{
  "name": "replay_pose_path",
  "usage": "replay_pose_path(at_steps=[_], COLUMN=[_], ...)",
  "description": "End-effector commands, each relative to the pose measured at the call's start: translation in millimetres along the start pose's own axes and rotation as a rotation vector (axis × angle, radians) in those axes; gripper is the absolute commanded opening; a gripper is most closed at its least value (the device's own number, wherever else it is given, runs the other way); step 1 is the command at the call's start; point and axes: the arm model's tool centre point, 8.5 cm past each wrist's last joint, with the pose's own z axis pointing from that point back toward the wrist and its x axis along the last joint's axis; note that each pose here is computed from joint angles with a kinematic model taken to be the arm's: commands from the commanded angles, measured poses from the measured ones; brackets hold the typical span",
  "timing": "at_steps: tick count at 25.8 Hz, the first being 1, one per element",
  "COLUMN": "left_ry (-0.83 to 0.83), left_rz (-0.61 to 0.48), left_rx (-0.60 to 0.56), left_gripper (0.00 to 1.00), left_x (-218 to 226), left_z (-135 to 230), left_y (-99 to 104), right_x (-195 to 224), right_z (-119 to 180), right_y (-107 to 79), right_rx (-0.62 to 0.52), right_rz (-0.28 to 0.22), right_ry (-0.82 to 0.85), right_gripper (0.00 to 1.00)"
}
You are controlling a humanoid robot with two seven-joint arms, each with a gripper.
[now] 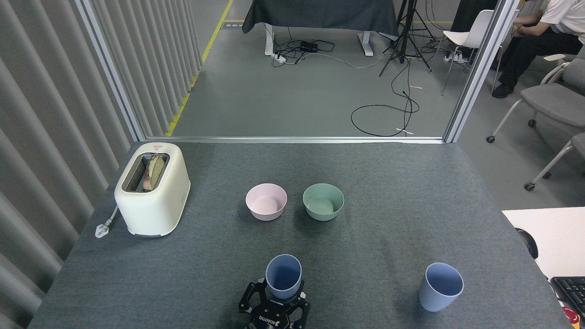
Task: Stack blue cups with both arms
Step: 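Slide the held blue cup toward the table center with the left gripper, then release the blue cup and withdraw the left gripper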
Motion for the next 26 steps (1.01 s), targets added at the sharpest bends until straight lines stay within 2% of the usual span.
replay_pose_path(at_steps=[1,4,7,9,10,21,26], left_ry=[-0.002,-0.002,0.003,0.013,0.016,0.039,0.063], left_rz=[-0.004,-0.008,0.0,0.008,0.01,0.049,0.084], left_rx=[-0.005,-0.01,-0.016,-0.022,-0.023,-0.056,-0.061], left_gripper=[0.46,0.52,0.67,0.94,0.97,1.0,1.0], left_x=[-1.7,-3.4,-3.7,-6.1,-7.1,-3.0,-4.8], left_z=[0.6,2.4,3.5,2.5,2.3,20.8,51.5], left_y=[-2.0,-3.8,-5.1,-5.2,-5.2,-14.5,-16.5], right_x=[0.2,0.2,-0.4,-0.4,-0.4,0.5,1.6], right_z=[0.1,0.1,0.2,0.2,0.3,0.5,-0.7], right_y=[0.3,0.3,0.2,-0.5,-0.2,0.7,0.6], right_rx=[0.0,0.0,0.0,-0.007,-0.009,-0.008,-0.009], right_rz=[0.0,0.0,0.0,0.0,0.0,-0.003,-0.003], right_ry=[0.0,0.0,0.001,0.001,0.001,-0.001,-0.003], right_gripper=[1.0,1.0,1.0,1.0,1.0,1.0,1.0])
